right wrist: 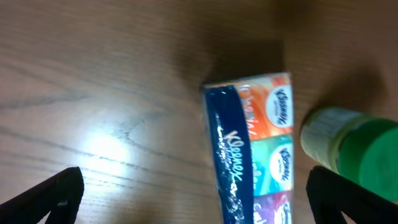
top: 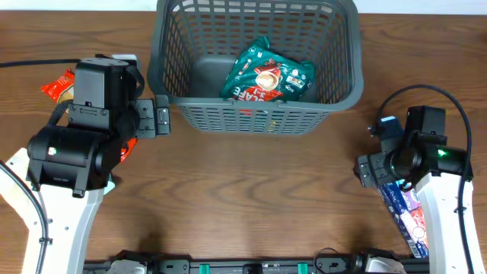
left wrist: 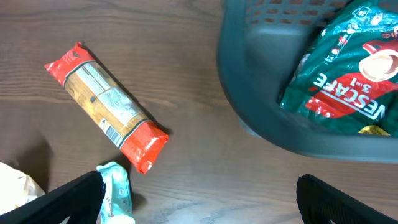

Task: Pack container
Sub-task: 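Lower the right gripper onto the blue Kleenex tissue pack and grasp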

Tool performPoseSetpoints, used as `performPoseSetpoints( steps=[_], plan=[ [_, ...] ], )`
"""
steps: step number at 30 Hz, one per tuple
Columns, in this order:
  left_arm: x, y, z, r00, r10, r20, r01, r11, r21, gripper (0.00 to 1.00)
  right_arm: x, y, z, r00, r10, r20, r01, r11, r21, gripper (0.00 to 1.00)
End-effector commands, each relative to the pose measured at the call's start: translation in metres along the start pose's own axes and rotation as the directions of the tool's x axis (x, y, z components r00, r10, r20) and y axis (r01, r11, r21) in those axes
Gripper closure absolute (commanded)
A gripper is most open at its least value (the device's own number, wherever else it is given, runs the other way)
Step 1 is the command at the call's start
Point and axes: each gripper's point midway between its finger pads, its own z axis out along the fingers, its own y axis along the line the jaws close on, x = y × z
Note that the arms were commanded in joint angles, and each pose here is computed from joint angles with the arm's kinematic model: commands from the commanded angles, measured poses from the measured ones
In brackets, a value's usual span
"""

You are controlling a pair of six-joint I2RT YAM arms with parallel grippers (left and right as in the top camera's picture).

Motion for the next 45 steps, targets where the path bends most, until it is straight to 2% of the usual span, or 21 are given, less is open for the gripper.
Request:
performPoseSetpoints(
  steps=[1,6,8,14,26,35,45],
  plan=[
    [-0.006,0.004,-0.004,1.0,0.012,0.022,-0.011,1.0,-0.026,0.01,0.006,-0.002,0.004,0.997,-0.07,-0.02,0.069,0.998,-0.007,0.01],
    [-0.007,0.005,-0.004,1.0,0.011,0.029,-0.01,0.999,-0.032,0.01,0.049,-0.01,0.021,0.99,-0.048,-0.132,0.044,0.998,-0.034,0.03],
    [-0.007,0.005,-0.004,1.0,0.01,0.029,-0.009,0.999,-0.032,0.01,0.059,-0.013,0.023,0.989,-0.059,-0.135,0.052,0.997,-0.054,0.02],
    [-0.008,0.005,-0.004,0.999,0.011,0.03,-0.01,0.999,-0.032,0.01,0.06,-0.032,0.017,0.997,0.003,-0.082,-0.003,1.0,0.002,0.01],
    [-0.008,0.009,-0.004,0.999,0.011,0.033,-0.009,0.998,-0.057,0.01,0.074,-0.028,0.038,0.991,-0.099,-0.089,0.098,0.995,-0.024,0.02],
    [-0.008,0.009,-0.004,0.999,0.011,0.032,-0.009,0.998,-0.057,0.01,0.078,-0.053,0.041,0.996,-0.037,-0.078,0.04,0.998,0.044,0.02],
    [-0.008,0.009,-0.004,0.999,0.011,0.033,-0.009,0.998,-0.057,0.01,0.079,-0.06,0.056,0.995,-0.064,-0.082,0.065,0.998,0.009,0.04]
  ],
)
